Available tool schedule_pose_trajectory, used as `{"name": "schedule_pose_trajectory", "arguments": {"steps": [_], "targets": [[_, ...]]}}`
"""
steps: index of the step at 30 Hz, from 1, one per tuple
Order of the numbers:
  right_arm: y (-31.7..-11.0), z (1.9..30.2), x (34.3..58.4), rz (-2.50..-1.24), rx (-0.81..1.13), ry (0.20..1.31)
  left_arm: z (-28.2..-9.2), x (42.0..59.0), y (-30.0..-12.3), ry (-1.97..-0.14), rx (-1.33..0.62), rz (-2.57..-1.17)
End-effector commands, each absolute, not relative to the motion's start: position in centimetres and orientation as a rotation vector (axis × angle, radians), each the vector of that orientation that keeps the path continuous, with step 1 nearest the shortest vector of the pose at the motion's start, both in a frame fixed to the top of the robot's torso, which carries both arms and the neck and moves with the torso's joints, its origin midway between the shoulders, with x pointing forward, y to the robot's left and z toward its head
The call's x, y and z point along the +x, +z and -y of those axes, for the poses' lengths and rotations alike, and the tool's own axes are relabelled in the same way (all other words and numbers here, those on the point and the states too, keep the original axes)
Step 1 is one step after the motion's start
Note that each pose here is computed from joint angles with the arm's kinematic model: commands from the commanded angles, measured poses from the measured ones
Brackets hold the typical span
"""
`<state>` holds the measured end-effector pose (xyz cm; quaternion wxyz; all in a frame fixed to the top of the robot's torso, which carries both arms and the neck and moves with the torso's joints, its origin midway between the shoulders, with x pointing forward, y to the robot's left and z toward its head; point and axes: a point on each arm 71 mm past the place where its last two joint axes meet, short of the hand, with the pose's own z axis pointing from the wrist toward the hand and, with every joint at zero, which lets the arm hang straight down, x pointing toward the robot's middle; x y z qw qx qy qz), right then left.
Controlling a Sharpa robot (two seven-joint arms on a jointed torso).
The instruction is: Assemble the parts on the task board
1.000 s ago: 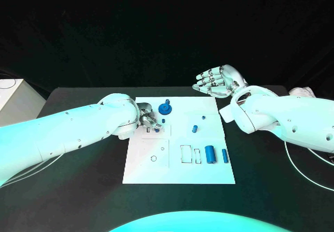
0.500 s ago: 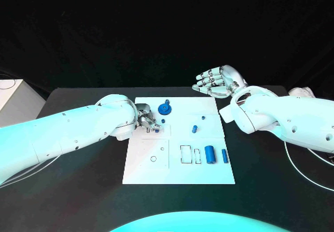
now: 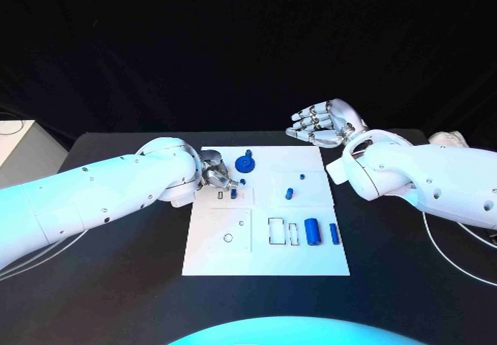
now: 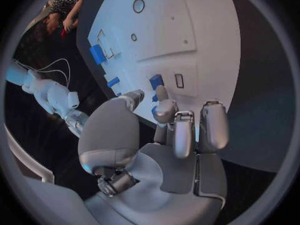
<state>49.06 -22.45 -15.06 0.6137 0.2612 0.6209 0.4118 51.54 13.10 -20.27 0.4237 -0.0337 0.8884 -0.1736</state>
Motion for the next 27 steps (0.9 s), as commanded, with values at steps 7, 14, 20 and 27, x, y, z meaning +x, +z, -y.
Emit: {"name": "schedule_pose_trajectory", "arguments": {"steps": [7, 14, 20, 27], "targets": [[-15.1, 22.5, 49.1, -1.426, 0.593, 0.952, -14.0, 52.2, -18.0, -0.476, -0.136, -2.175], [-15.1, 22.6, 49.2, -1.426, 0.592, 0.951, -16.8, 54.4, -15.6, -0.467, -0.241, -2.143], [-15.1, 22.6, 49.2, -1.427, 0.594, 0.953, -18.3, 56.1, -14.7, -0.446, -0.296, -2.131], [-15.2, 22.5, 49.3, -1.426, 0.597, 0.964, -18.6, 57.3, -14.5, -0.427, -0.323, -2.134]]}}
